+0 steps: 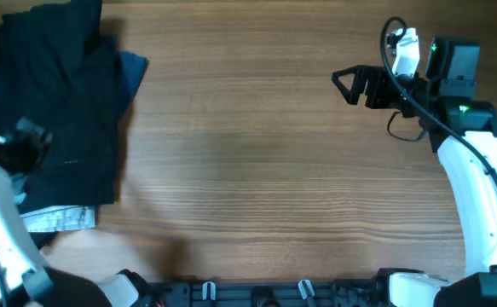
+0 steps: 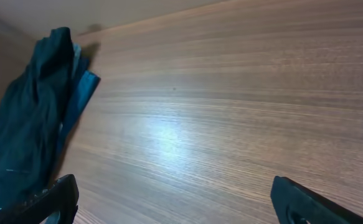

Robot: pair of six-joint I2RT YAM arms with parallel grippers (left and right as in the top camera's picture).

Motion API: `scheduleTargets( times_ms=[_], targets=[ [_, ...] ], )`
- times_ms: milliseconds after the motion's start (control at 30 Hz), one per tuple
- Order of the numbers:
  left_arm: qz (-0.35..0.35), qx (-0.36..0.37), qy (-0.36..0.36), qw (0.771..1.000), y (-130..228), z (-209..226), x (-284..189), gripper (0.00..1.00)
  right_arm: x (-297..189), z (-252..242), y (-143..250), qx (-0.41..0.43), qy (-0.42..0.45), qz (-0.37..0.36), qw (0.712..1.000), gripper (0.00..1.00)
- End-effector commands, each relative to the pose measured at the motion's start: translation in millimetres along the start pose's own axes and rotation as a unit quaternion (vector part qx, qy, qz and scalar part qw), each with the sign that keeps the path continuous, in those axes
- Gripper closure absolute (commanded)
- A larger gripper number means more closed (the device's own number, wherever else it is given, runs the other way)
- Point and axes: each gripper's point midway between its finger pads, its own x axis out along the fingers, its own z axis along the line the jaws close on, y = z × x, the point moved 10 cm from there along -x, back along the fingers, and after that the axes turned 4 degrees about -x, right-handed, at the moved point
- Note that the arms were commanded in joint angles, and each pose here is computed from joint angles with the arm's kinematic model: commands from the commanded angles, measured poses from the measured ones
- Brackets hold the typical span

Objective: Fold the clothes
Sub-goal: 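Reach the left gripper into the clothes pile and grasp the black shorts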

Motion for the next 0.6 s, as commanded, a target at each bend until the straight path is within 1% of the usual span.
scheduleTargets(
  times_ms=[0,33,100,200,333,433,467,567],
  targets=[
    [-0.022,-0.059,-0.080,0.995,-27,26,23,0.02,12,-2,0,-0.007,0.004,0.017,1.000,0.01],
    [-0.025,-0.062,-0.076,0.995,-39,34,35,0.00,17,-2,3,-0.005,0.001,0.028,1.000,0.01],
    [-0.005,-0.047,-0.041,0.998,-50,37,51,0.00,25,-1,4,-0.006,0.002,0.036,0.999,0.01],
    [0.029,-0.033,-0.064,0.997,-49,45,70,0.00,31,-3,6,-0.005,0.011,0.043,0.999,0.01],
    [0.038,-0.034,-0.084,0.995,-45,49,69,0.01,34,-5,7,-0.002,0.013,0.047,0.999,0.00],
    [0.054,-0.041,-0.120,0.990,-39,56,67,0.06,35,-6,8,-0.001,0.013,0.049,0.999,0.00],
    [0.057,-0.047,-0.123,0.990,-39,59,66,0.06,35,-6,8,-0.001,0.013,0.049,0.999,0.01],
    [0.053,-0.096,-0.130,0.985,-44,76,64,0.05,35,-6,9,0.001,0.013,0.052,0.999,0.01]
  ],
)
